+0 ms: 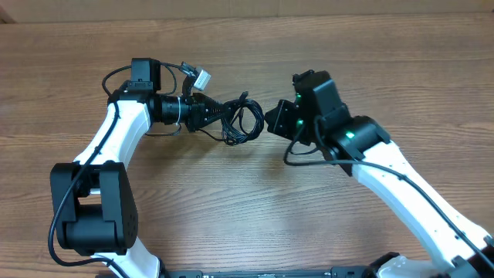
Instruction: Untangle cables
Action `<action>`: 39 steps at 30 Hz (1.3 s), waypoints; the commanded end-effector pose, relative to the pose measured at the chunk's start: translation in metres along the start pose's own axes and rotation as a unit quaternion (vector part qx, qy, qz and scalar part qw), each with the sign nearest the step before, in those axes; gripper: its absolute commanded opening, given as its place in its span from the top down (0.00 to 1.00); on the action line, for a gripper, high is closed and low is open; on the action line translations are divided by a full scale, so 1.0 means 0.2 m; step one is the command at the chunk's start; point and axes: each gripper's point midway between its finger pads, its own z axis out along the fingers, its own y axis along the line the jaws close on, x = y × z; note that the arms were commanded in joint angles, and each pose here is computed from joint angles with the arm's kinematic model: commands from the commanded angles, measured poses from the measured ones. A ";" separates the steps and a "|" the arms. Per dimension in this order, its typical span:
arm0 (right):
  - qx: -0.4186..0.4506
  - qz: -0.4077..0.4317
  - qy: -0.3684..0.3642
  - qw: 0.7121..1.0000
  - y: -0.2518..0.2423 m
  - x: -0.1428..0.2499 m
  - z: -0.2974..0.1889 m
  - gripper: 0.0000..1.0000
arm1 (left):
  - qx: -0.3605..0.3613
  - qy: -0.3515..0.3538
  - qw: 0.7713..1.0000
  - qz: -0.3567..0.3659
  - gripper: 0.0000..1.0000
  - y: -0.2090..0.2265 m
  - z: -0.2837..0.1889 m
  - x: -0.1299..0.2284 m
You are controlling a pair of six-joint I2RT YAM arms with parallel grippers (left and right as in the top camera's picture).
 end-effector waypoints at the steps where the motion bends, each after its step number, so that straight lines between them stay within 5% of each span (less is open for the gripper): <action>1: -0.012 0.014 0.027 0.999 0.02 0.02 0.09 0.96 | 0.018 -0.013 1.000 0.017 0.96 -0.07 -0.02 -0.05; 9: -0.021 -0.010 0.058 0.998 0.08 0.14 0.14 0.96 | 0.018 -0.013 1.000 0.017 0.96 -0.07 -0.02 -0.05; 21: -0.062 -0.018 -0.006 0.998 0.15 -0.04 -0.13 0.96 | 0.018 -0.013 1.000 0.017 0.96 -0.07 -0.02 -0.05; 25: -0.055 -0.016 0.000 0.998 0.13 -0.03 -0.12 0.87 | 0.018 -0.013 1.000 0.017 0.96 -0.07 -0.02 -0.05; 30: -0.043 -0.024 0.011 0.999 0.09 -0.02 -0.05 0.96 | 0.018 -0.013 1.000 0.017 0.96 -0.07 -0.02 -0.05; 39: -0.054 -0.058 0.080 0.994 0.11 0.14 0.17 0.96 | 0.018 -0.013 1.000 0.017 0.96 -0.07 -0.02 -0.05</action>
